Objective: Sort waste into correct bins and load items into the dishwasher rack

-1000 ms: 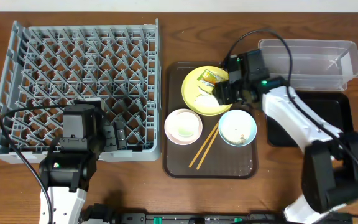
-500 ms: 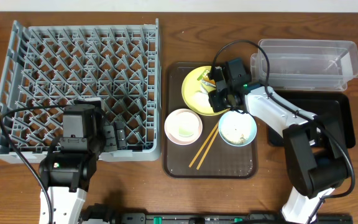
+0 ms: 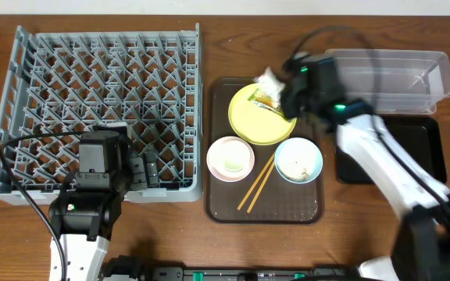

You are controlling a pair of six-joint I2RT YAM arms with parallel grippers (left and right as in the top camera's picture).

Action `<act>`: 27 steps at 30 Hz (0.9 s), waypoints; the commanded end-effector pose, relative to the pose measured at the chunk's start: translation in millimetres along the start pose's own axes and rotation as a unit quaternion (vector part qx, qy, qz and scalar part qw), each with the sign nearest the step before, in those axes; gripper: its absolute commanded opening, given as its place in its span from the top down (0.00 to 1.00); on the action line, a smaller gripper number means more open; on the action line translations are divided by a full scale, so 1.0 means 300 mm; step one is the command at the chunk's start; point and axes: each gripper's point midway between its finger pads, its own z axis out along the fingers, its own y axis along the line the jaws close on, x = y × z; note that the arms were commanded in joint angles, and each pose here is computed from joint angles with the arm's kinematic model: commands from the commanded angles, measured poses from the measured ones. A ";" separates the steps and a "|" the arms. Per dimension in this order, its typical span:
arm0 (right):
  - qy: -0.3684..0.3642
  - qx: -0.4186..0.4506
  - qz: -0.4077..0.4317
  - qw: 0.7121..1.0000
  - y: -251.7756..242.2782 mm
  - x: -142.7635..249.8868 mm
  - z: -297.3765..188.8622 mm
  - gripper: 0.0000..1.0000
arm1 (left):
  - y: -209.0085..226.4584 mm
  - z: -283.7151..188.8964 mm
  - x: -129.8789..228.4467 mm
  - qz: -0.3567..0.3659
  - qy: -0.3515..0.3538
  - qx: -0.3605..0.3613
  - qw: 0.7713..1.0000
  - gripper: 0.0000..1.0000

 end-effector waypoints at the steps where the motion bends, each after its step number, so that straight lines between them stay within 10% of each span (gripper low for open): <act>1: -0.065 0.114 0.053 0.990 -0.217 -0.109 -0.111 0.85 | 0.003 -0.021 -0.029 -0.007 -0.013 -0.001 1.000 0.06; 13: -0.068 0.236 0.132 0.960 -0.586 -0.066 -0.153 0.86 | 0.003 -0.021 -0.030 -0.007 -0.013 -0.001 1.000 0.06; 27: -0.037 0.034 0.062 0.997 -0.244 -0.065 -0.050 0.52 | 0.003 -0.021 -0.029 -0.007 -0.013 -0.001 1.000 0.05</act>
